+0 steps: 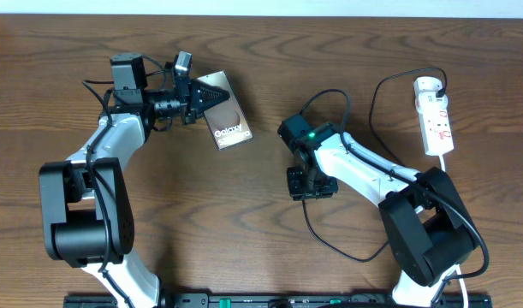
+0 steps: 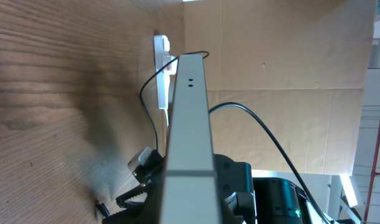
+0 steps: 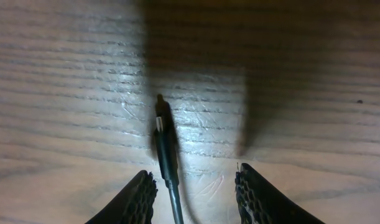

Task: Plug charger to phone and switch on socket
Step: 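Close the right gripper on the cable's connector plug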

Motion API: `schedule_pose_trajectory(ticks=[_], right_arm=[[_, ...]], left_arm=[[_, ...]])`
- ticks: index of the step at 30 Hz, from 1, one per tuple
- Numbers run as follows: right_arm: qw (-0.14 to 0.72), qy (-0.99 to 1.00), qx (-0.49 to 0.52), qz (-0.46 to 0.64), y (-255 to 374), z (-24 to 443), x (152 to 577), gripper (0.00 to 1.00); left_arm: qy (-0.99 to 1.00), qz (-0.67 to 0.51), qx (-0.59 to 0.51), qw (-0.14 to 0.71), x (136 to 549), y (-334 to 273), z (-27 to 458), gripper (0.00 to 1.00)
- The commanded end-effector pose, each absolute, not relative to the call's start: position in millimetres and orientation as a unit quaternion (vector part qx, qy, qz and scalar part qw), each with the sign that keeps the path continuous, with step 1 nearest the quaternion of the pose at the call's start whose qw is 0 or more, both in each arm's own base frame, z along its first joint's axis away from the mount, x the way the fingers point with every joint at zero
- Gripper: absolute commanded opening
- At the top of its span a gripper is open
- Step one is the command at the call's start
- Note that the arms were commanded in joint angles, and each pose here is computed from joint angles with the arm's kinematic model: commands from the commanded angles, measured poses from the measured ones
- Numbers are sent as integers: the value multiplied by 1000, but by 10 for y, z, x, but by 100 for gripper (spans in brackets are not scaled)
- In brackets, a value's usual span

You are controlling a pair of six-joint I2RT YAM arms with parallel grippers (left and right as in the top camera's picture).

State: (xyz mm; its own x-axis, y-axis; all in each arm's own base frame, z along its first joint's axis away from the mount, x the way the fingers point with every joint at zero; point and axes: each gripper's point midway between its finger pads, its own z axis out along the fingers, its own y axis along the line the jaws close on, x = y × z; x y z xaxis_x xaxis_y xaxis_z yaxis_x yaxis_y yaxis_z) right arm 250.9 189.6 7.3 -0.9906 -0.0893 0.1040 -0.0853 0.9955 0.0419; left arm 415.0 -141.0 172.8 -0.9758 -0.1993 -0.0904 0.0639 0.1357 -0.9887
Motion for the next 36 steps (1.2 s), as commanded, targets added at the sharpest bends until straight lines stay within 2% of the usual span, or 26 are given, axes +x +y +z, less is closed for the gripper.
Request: schedule_pose_trajectory(ticks=[1,36], right_arm=[[46,-998,40,-11,1886,53,2514,41],[15,-998,61,4,1989,-3,2522,38]], left_arm=[[737,-668,-19,100,4099,-1443,1831,7],[738,-668,-21,98,4095,-1443,1826,7]])
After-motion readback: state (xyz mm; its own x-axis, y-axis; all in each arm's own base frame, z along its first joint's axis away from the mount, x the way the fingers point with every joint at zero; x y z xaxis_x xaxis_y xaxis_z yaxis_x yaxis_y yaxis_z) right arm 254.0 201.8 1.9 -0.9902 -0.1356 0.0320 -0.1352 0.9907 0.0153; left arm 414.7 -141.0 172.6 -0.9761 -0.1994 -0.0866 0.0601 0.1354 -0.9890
